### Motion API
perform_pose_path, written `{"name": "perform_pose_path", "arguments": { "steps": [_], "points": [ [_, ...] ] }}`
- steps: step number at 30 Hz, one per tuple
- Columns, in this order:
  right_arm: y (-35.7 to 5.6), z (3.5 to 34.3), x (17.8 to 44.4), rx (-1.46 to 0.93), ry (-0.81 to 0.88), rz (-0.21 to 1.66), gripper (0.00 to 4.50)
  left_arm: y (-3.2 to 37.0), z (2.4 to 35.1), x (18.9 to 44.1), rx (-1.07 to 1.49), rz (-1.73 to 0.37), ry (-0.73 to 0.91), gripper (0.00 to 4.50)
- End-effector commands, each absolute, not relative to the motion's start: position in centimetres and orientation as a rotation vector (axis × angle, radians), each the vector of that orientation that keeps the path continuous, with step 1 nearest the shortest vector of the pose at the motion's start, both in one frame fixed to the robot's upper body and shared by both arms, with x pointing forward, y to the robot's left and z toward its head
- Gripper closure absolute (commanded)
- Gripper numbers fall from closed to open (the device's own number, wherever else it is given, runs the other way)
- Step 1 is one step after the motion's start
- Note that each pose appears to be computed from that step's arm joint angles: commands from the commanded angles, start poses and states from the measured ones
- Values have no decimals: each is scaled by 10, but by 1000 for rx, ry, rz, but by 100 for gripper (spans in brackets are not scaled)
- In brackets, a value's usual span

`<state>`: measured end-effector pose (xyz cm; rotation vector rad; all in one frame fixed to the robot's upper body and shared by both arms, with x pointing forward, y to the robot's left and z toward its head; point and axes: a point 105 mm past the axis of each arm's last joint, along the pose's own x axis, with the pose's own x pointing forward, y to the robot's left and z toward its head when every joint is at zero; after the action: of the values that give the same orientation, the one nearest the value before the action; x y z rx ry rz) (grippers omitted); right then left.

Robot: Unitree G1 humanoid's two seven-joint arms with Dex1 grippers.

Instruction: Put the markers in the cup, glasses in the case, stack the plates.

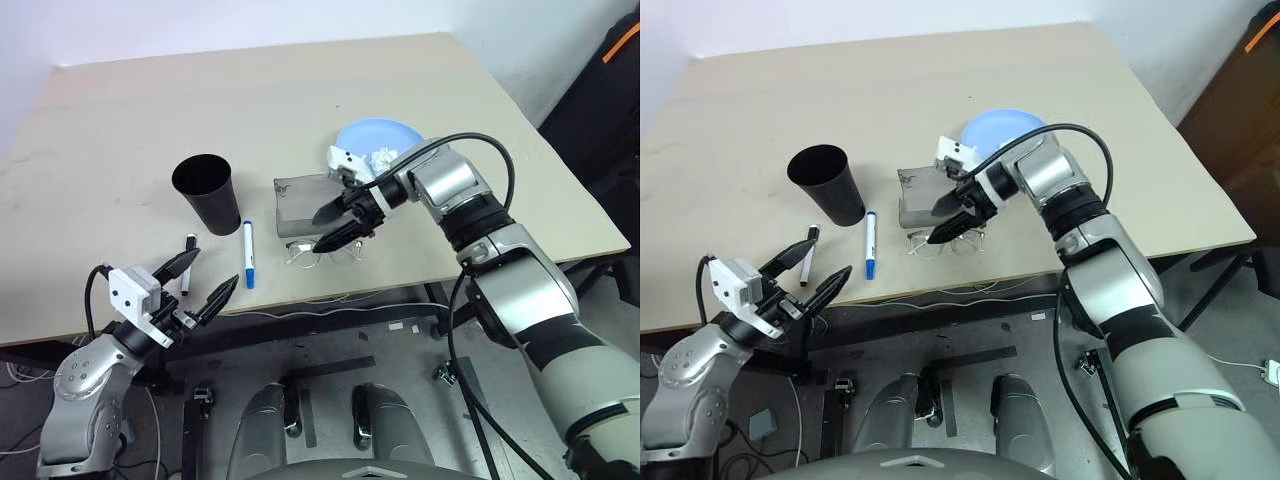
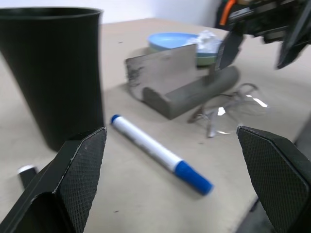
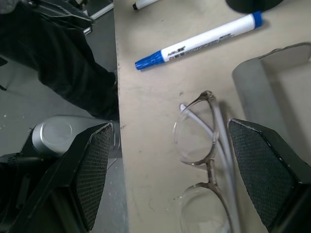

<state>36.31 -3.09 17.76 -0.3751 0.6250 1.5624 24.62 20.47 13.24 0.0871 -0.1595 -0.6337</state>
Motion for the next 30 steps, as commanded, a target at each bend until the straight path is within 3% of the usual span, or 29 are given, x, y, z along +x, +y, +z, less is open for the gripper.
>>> {"name": "perform_pose_path", "arguments": {
  "steps": [1,13,25,30],
  "points": [
    [-24,184,362,-402,612,1585,51,207,149,242,124,-647,-204,0],
    [-30,161,371,-490,708,1527,51,201,134,236,147,-710,-170,0],
    [-32,164,375,-512,694,1515,447,207,119,235,137,-701,-168,0],
    [-32,169,375,-510,683,1522,447,206,116,233,134,-703,-164,0]
  ]
}}
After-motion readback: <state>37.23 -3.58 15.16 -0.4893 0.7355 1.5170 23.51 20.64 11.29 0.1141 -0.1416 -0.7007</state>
